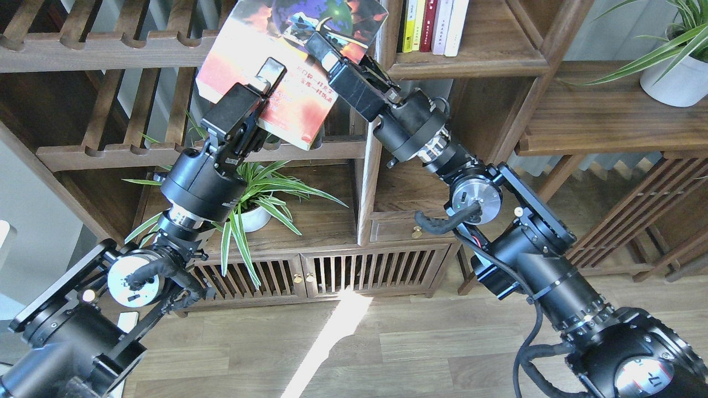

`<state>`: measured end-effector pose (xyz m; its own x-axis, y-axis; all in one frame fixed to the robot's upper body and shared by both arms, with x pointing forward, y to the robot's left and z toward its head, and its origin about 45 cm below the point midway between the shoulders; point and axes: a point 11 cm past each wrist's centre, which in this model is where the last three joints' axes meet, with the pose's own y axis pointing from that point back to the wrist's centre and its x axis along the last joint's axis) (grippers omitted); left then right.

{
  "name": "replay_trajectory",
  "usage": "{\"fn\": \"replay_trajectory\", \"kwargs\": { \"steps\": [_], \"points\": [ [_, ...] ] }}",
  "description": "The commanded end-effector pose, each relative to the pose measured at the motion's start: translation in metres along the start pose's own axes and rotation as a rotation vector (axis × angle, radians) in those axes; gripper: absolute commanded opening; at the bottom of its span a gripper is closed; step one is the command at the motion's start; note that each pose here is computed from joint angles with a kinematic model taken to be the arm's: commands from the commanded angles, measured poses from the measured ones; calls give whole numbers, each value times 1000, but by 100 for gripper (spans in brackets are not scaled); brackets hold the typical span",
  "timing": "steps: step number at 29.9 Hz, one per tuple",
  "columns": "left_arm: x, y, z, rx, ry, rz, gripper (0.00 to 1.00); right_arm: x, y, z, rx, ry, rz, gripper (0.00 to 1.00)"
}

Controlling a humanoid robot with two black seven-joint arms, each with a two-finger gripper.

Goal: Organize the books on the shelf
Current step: 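Hold the book with both grippers and turn it upright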

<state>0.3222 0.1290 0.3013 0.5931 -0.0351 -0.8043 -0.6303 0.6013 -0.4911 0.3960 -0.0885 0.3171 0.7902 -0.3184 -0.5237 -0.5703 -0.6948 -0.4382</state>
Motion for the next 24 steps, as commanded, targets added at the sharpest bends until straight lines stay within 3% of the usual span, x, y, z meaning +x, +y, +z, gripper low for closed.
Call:
{"fn": "replay_trajectory", "kwargs": {
  "steps": [1,24],
  "points": [
    [0,0,-1,3,1,1,0,-1,-2,-2,5,-5,-3,100],
    [-1,8,18,-1,-50,19,0,-5,-2,13,-42,-45,-11,99]
  ]
}}
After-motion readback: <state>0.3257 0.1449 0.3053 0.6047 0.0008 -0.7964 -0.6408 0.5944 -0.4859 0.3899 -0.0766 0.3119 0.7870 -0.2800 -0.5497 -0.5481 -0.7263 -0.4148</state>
